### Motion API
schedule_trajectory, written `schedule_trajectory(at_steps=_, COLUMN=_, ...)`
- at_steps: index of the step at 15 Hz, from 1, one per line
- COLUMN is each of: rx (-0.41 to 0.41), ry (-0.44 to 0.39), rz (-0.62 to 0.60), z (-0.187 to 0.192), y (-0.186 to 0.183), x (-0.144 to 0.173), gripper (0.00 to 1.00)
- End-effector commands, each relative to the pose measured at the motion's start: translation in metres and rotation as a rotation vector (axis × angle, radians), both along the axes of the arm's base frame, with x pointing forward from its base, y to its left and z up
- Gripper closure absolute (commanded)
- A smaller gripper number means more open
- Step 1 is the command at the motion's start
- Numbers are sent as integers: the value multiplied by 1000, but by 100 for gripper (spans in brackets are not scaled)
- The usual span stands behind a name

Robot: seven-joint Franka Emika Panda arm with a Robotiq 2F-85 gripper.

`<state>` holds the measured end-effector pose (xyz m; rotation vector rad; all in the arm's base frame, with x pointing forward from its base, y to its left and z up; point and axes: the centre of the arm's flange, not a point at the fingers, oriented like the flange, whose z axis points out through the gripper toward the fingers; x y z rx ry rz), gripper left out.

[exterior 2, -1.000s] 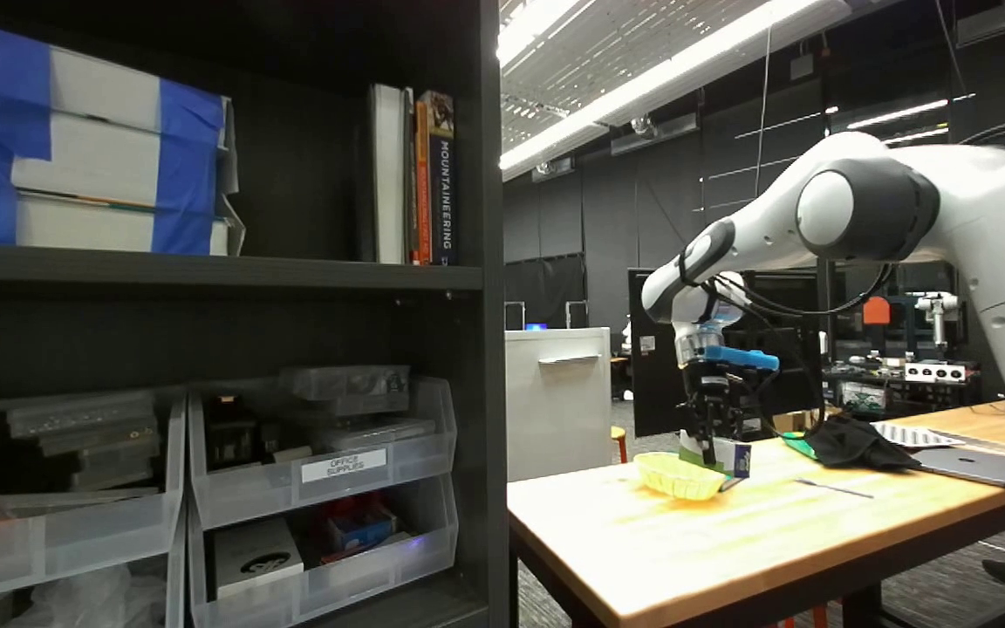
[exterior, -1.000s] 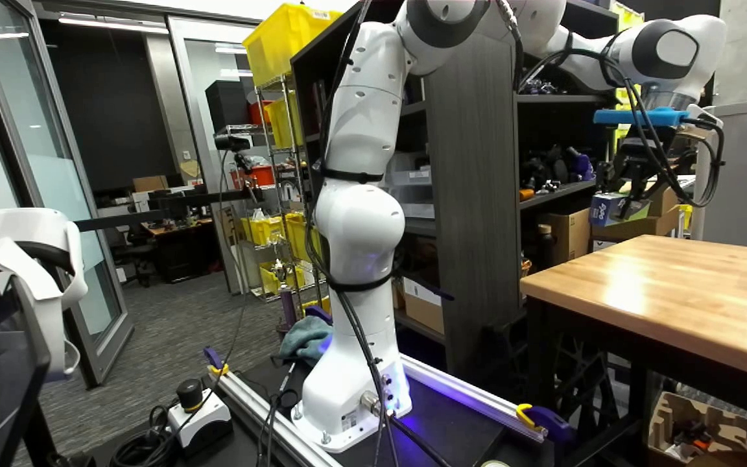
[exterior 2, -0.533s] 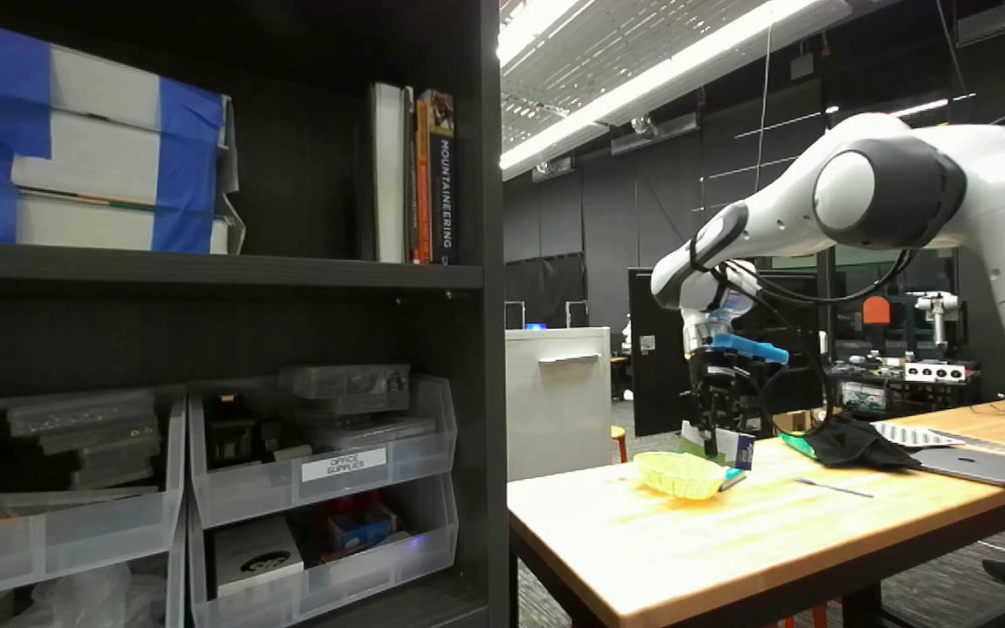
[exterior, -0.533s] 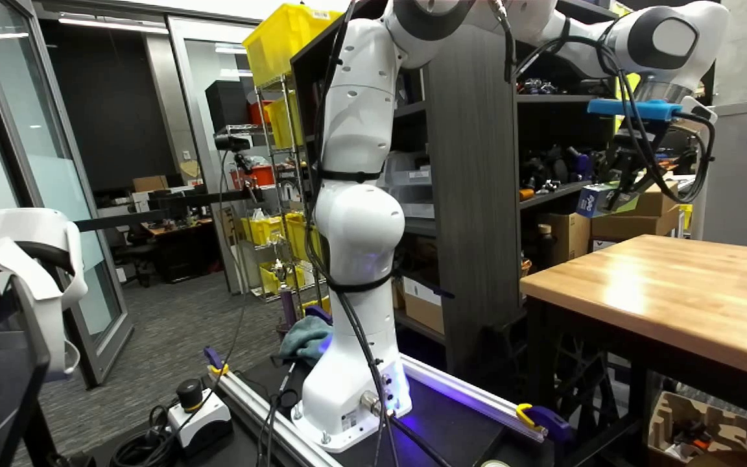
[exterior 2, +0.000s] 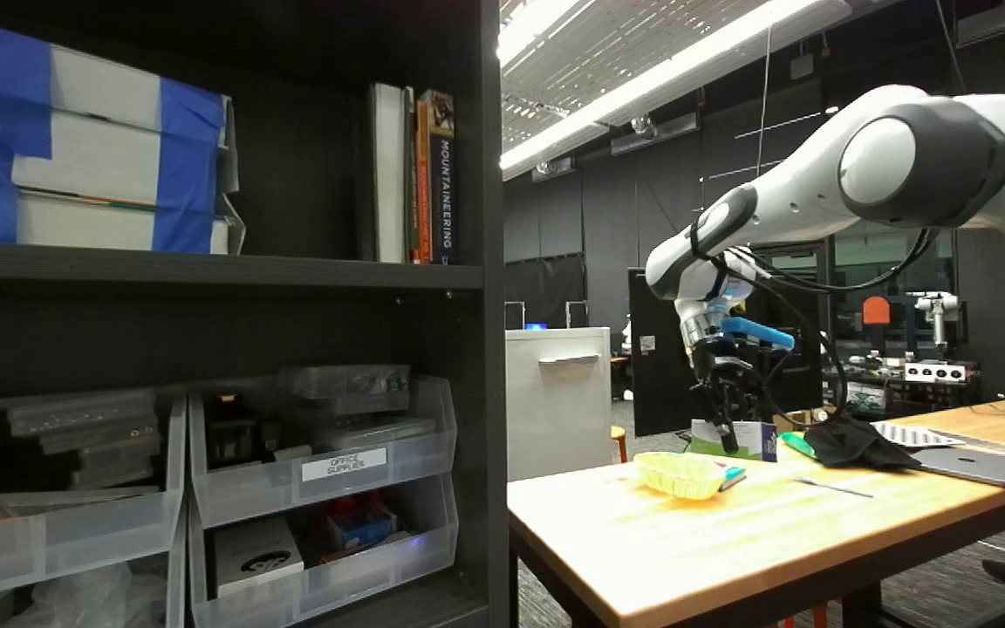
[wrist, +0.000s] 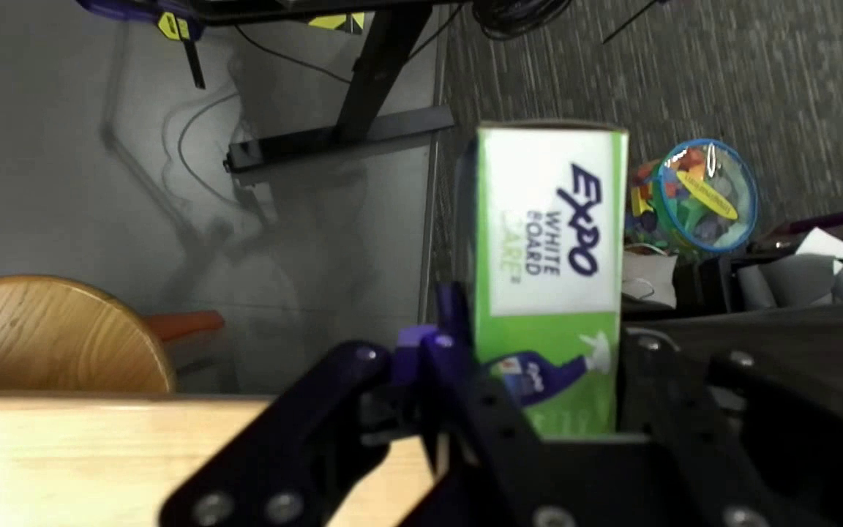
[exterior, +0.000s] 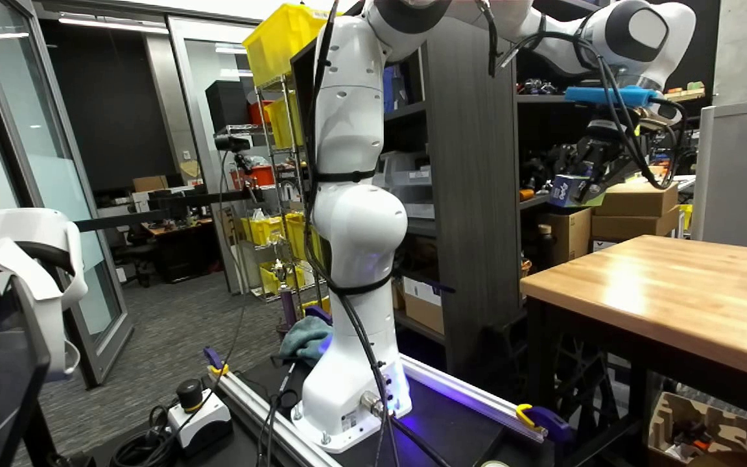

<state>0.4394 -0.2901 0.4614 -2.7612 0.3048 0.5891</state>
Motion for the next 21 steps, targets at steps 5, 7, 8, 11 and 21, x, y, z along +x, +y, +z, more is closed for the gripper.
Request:
schedule_trajectory(at_steps=5, rx=-48, ry=138, rz=108, z=1, y=65, x=-7, gripper=87)
schedule_trajectory(at_steps=7, rx=-77, ry=168, rz=126, z=-5, y=81, x=-2, gripper=87)
schedule_trajectory(at_steps=8, rx=-94, ry=189, rz=138, z=-9, y=89, x=0, gripper=87)
schedule_trajectory(at_steps=11, rx=-135, ry=218, rz=149, z=-16, y=104, x=4, gripper=87)
schedule_trajectory(at_steps=21, rx=-126, ry=118, rz=100, z=-9, y=68, x=-30, gripper=87)
